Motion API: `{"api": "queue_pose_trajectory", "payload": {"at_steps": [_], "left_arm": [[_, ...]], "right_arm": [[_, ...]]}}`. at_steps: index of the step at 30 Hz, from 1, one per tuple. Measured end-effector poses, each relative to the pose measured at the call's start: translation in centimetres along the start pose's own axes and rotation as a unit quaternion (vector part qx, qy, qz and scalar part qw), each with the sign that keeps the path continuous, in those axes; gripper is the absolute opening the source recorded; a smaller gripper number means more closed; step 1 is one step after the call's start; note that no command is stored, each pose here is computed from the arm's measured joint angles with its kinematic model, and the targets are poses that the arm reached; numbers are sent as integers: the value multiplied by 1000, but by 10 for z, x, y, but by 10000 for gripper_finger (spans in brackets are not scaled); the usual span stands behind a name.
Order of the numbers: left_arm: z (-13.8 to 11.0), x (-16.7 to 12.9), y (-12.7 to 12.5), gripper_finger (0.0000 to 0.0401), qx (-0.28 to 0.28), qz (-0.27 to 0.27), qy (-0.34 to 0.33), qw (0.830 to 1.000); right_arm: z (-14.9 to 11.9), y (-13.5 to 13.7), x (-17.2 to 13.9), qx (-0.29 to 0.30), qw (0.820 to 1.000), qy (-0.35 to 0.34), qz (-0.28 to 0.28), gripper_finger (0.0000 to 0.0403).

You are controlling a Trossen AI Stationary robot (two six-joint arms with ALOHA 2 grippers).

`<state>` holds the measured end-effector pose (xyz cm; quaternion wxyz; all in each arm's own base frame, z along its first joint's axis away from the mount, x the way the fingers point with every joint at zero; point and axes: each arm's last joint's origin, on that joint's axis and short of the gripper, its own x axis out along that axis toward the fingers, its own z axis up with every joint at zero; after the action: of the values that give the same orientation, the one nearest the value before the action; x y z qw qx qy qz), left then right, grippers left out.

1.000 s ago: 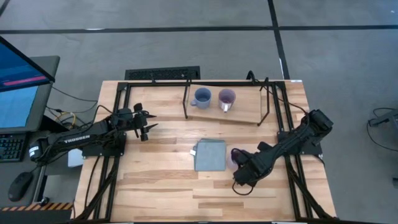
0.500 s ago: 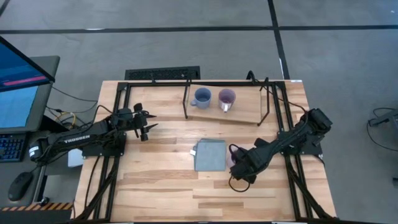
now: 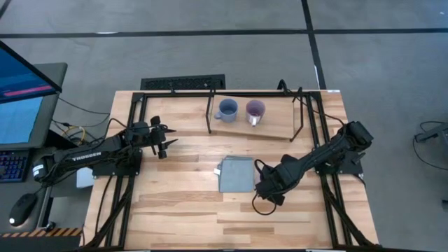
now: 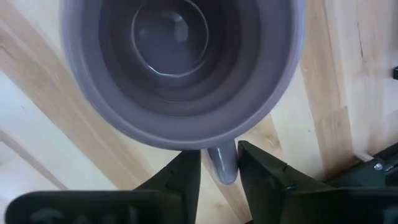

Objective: Stack small to large cups/mugs on shelf
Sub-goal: Put the violet cup on the shelf

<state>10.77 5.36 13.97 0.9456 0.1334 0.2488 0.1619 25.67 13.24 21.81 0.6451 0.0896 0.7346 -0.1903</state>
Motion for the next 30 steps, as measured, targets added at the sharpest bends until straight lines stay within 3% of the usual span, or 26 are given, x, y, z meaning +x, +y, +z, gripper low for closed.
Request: {"api": "queue_pose_trajectory", "payload": {"at_steps": [6, 14, 20, 30], "left_arm": [[0, 0, 0, 174, 0, 0, 0, 1000], [0, 0, 0, 174, 0, 0, 0, 1000], [0, 0, 0, 174, 0, 0, 0, 1000], [0, 0, 0, 174, 0, 0, 0, 1000]], "right_arm": [[4, 5, 0, 5, 999, -19, 26, 105], [7, 9, -1, 53, 997, -34, 50, 76], [8, 10, -1, 107, 992, -43, 52, 72], [10, 15, -2, 149, 983, -100, 45, 70]]}}
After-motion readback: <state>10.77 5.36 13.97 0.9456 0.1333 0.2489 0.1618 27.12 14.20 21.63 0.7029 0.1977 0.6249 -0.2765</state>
